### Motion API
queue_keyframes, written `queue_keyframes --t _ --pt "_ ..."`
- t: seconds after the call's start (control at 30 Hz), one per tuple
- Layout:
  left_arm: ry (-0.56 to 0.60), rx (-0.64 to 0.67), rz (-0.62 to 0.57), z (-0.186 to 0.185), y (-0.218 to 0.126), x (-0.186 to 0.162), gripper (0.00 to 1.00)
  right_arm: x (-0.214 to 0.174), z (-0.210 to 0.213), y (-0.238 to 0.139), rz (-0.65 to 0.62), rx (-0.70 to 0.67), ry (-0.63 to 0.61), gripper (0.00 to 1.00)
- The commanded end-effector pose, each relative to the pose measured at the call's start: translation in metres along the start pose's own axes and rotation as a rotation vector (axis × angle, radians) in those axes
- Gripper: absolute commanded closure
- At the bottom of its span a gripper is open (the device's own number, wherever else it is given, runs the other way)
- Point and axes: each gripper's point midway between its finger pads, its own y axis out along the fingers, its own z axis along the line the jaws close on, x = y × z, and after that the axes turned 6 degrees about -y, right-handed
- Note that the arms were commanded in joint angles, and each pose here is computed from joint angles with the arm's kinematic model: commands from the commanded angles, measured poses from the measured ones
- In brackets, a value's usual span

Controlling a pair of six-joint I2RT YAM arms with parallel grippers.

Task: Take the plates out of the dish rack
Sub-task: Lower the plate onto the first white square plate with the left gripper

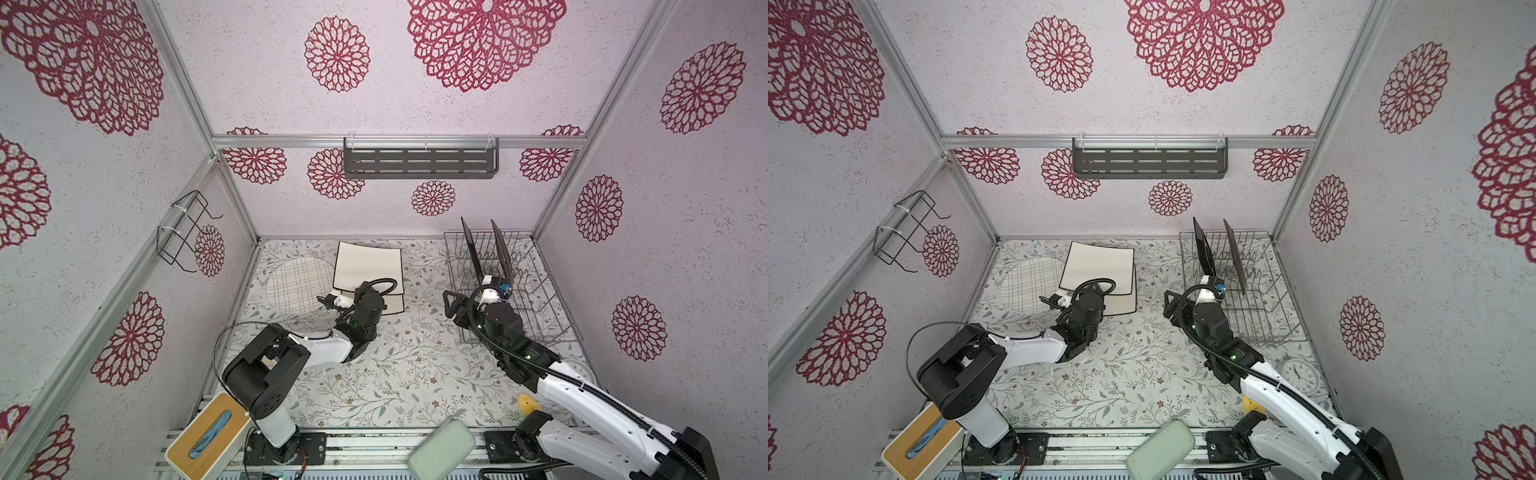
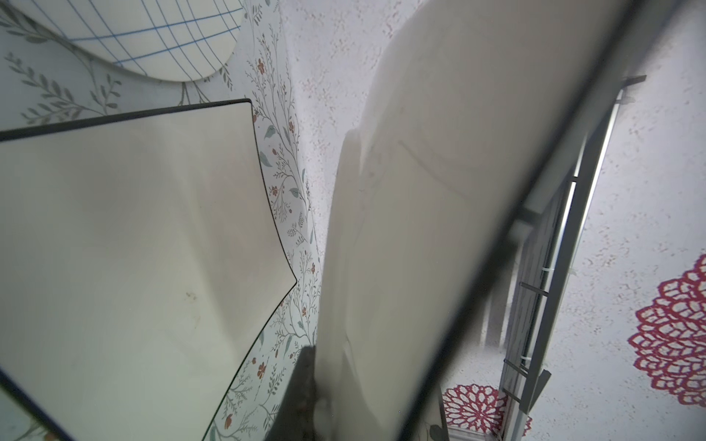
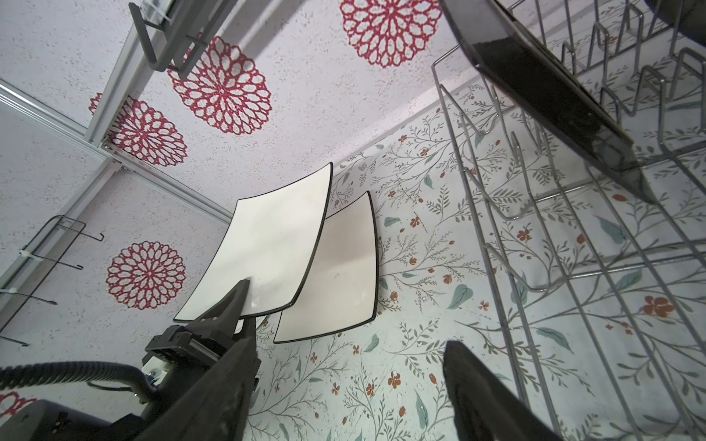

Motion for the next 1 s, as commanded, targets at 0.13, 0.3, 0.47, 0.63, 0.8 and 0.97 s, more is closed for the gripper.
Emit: queue_keyframes --t 0.13,0.3,0.47,0.63,0.8,0.97 --pt "-0.148 -0.132 0.009 -0.04 0.006 -0.006 1.0 0.012 0.011 0.002 -0.036 0.036 0.011 0.2" --pt "-0.132 -0.094 -0.015 -0.033 0.007 -0.002 1.0 0.008 0.014 0.007 -0.019 0.043 0.01 0.2" --pt "-0.129 -0.081 -0.032 -0.027 0.01 0.003 1.0 0.0 0.016 0.016 0.014 0.051 0.001 0.2" --pt "-0.139 -0.078 -0.042 -0.019 0.014 0.003 1.0 -0.007 0.018 0.023 0.042 0.053 -0.005 0.19" --pt "-0.143 -0.081 -0.037 -0.015 0.02 0.002 1.0 -0.01 0.016 0.027 0.052 0.047 -0.006 0.19" --pt "-0.15 -0.065 -0.036 -0.009 0.023 0.003 1.0 -0.013 0.017 0.031 0.066 0.045 -0.012 0.19"
